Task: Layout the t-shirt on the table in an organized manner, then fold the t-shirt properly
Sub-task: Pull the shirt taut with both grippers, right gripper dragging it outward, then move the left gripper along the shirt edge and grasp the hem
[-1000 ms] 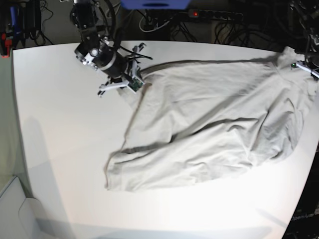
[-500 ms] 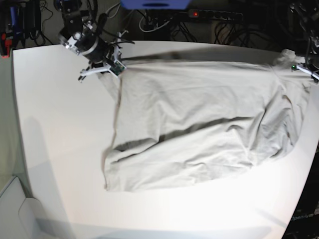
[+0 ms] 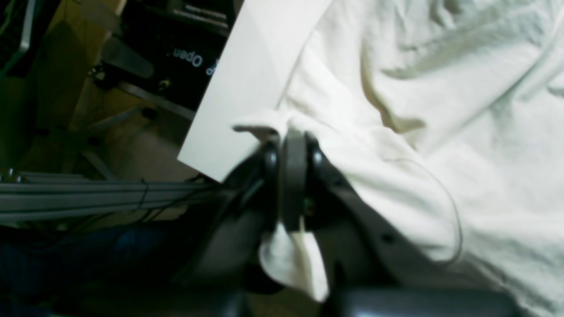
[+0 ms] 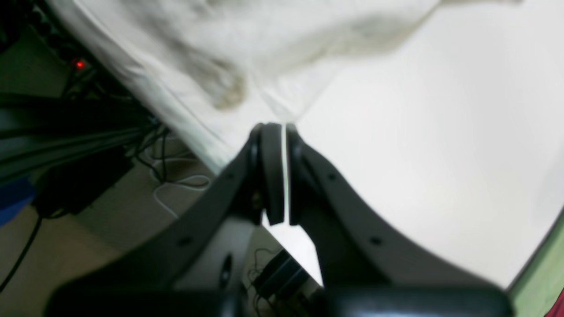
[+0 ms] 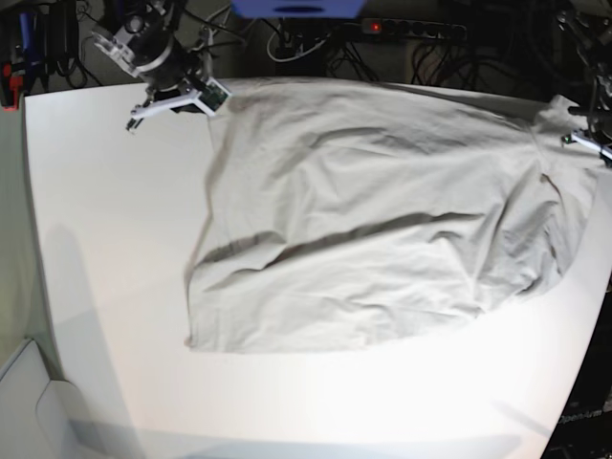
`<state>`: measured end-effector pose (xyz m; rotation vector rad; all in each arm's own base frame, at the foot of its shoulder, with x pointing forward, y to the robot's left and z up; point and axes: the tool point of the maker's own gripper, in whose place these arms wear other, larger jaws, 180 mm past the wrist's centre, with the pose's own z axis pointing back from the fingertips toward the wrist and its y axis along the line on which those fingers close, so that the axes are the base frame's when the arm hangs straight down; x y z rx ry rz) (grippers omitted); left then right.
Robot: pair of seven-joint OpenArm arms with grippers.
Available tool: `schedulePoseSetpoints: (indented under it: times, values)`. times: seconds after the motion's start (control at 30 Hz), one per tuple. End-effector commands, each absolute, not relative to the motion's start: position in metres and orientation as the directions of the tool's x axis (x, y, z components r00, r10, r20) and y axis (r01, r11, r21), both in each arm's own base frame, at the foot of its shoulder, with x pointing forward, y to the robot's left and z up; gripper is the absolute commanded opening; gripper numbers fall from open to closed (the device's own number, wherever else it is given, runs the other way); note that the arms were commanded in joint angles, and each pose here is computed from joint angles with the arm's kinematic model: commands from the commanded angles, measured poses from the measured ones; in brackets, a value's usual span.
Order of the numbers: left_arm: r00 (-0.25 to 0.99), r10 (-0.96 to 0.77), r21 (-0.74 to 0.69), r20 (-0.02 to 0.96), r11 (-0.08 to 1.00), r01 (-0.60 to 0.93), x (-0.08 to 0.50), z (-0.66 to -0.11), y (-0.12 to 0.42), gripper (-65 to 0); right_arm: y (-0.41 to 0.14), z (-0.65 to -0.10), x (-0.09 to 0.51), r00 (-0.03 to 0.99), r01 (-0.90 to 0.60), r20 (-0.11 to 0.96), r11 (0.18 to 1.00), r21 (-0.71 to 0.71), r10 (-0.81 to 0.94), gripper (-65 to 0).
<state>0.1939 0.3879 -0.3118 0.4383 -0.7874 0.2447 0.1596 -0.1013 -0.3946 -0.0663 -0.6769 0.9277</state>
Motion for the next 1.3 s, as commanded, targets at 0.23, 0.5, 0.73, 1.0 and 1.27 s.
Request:
schedulePoseSetpoints:
  times: [0.23,0.5,0.73,1.0,1.27]
  values:
    - [0.65,0.014,0.305,0.759,0.875,-0.375,0.196,-0.293,0.383,-64.9,-0.074,-0.362,0.211,0.356,-0.639,0.641,0.678,-0.365,0.68,-65.0]
    - [0.693,0.031,0.306,0.72,0.882,-0.358,0.175,-0.309,0.377,-50.3,-0.05,-0.348,0.232,0.331,-0.613,0.707,0.712,-0.342,0.625,-65.0]
    - [0.689,-0.02,0.281,0.725,0.922,-0.268,0.169,-0.304,0.359,-42.7,-0.04,-0.35,0.229,0.322,-0.634,0.711,0.7,-0.328,0.625,-65.0]
    - [0.499,0.011,0.201,0.866,0.907,-0.369,0.202,-0.253,0.382,-39.0,-0.037,-0.36,0.226,0.337,-0.649,0.702,0.695,-0.309,0.627,-65.0]
    - [0.448,0.113,0.038,0.887,0.949,-0.313,0.281,-0.256,0.361,0.0,-0.027,-0.37,0.219,0.343,-0.677,0.697,0.68,-0.282,0.63,-65.0]
